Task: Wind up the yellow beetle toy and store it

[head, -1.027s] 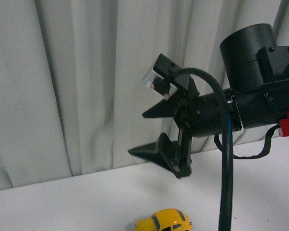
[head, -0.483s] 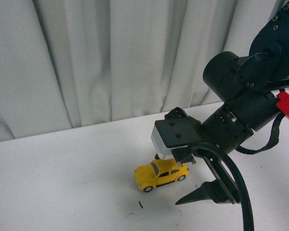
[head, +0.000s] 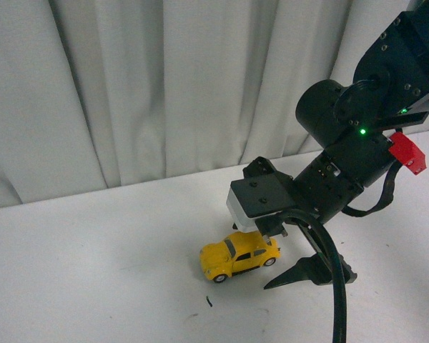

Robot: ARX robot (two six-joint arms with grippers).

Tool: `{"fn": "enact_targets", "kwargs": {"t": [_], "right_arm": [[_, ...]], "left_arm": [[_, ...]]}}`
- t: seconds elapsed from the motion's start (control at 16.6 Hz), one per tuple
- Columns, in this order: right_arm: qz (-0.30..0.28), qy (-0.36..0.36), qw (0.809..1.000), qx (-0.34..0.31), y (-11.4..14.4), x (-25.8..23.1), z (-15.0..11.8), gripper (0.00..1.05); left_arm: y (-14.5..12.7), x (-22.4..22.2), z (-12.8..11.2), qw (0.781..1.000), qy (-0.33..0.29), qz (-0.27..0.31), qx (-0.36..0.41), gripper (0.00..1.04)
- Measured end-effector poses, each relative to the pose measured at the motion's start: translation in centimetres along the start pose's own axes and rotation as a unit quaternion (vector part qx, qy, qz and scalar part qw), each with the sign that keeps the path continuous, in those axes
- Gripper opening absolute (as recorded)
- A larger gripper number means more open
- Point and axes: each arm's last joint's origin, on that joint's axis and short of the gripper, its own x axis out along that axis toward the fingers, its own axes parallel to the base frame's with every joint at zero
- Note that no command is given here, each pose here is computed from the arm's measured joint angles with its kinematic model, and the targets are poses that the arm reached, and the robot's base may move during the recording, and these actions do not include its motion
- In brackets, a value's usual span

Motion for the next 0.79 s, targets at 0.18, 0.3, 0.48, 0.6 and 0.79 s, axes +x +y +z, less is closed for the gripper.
{"fn": "enact_targets", "kwargs": {"t": [0.18, 0.3, 0.48, 0.6, 0.79], "right_arm": [[0.001, 0.007, 1.000, -0.010, -0.4, 0.8, -0.6, 0.98], [0.006, 0.007, 1.000, -0.013, -0.7, 1.2, -0.9, 0.98], [0.006, 0.003, 1.000, -0.028, -1.7, 1.8, -0.4, 0.98], [0.014, -0.001, 0.999, -0.034, -2.0, 2.3, 0.1, 0.98], [0.024, 0.001, 0.999, -0.030, -2.0, 2.6, 0.3, 0.98]], "left_arm": [[0.0, 0.0, 0.0, 1.000, 0.000, 0.000, 0.000, 0.98], [0.0, 0.0, 0.0, 1.000, 0.000, 0.000, 0.000, 0.98], [0.0, 0.0, 0.0, 1.000, 0.000, 0.000, 0.000, 0.98], [0.0, 0.0, 0.0, 1.000, 0.000, 0.000, 0.000, 0.98], [0.0, 0.0, 0.0, 1.000, 0.000, 0.000, 0.000, 0.98]]}}
